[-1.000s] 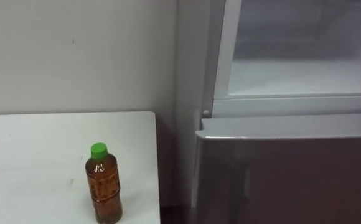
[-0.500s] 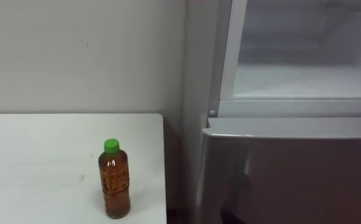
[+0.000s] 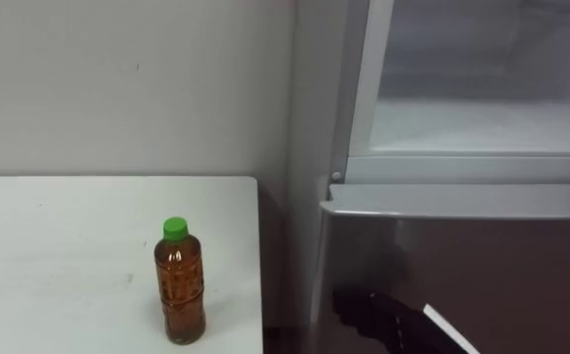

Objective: Put the bottle in the upper fridge

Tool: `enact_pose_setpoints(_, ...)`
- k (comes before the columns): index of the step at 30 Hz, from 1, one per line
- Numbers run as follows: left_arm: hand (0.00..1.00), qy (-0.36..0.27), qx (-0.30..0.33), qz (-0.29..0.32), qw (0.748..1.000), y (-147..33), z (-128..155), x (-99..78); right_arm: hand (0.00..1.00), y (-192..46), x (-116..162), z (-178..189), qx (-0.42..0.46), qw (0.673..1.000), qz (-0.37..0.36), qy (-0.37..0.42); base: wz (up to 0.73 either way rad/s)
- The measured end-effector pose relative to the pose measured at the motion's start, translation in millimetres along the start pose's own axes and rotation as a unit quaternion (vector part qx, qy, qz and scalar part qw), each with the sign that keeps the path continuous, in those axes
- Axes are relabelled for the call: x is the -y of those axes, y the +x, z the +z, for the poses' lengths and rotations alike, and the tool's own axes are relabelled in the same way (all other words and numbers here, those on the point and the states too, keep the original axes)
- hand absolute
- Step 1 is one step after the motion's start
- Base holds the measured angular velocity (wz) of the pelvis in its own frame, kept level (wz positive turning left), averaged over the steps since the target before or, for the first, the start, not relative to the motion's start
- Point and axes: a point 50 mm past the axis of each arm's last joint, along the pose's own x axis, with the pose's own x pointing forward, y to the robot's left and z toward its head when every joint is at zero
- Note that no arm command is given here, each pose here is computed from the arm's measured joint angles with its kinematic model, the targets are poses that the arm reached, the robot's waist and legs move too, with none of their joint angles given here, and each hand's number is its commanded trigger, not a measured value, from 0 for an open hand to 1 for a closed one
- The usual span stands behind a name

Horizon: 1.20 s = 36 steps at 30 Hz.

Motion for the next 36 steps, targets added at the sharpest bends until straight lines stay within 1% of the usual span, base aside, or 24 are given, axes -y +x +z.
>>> enact_pose_setpoints(5,0.0,0.006,0.002,0.003,1.0,1.2,4.4,-0.2,0.0,8.7,-1.1,18.0,0.047,0.999,0.007,0.014,0.08)
enact_pose_setpoints(10,0.0,0.017,0.01,0.002,1.0,3.0,12.5,0.3,0.0,20.1,-6.1,51.6,0.153,0.986,0.024,0.059,0.17)
enact_pose_setpoints(13,0.0,0.017,0.008,0.003,1.0,3.2,13.3,0.3,0.0,27.4,-6.6,65.1,0.182,0.981,0.024,0.06,0.16)
enact_pose_setpoints(16,0.0,0.017,0.003,0.003,1.0,3.3,12.7,0.4,0.0,29.6,-8.7,69.1,0.191,0.979,0.028,0.058,0.04)
enact_pose_setpoints(22,0.0,0.02,0.006,0.0,1.0,4.3,17.9,1.7,0.0,32.1,-16.5,66.2,0.184,0.98,0.034,0.062,0.0)
enact_pose_setpoints(29,0.0,0.019,0.005,0.0,1.0,4.2,17.0,1.5,0.0,34.1,-22.5,66.8,0.185,0.979,0.037,0.071,0.0)
enact_pose_setpoints(32,0.0,0.02,-0.002,0.002,1.0,3.5,12.6,0.9,0.0,36.7,-21.6,70.6,0.193,0.978,0.025,0.074,0.07)
enact_pose_setpoints(36,0.0,0.021,-0.002,0.002,1.0,2.3,9.5,0.9,0.0,42.1,-18.2,63.1,0.178,0.98,-0.003,0.085,0.11)
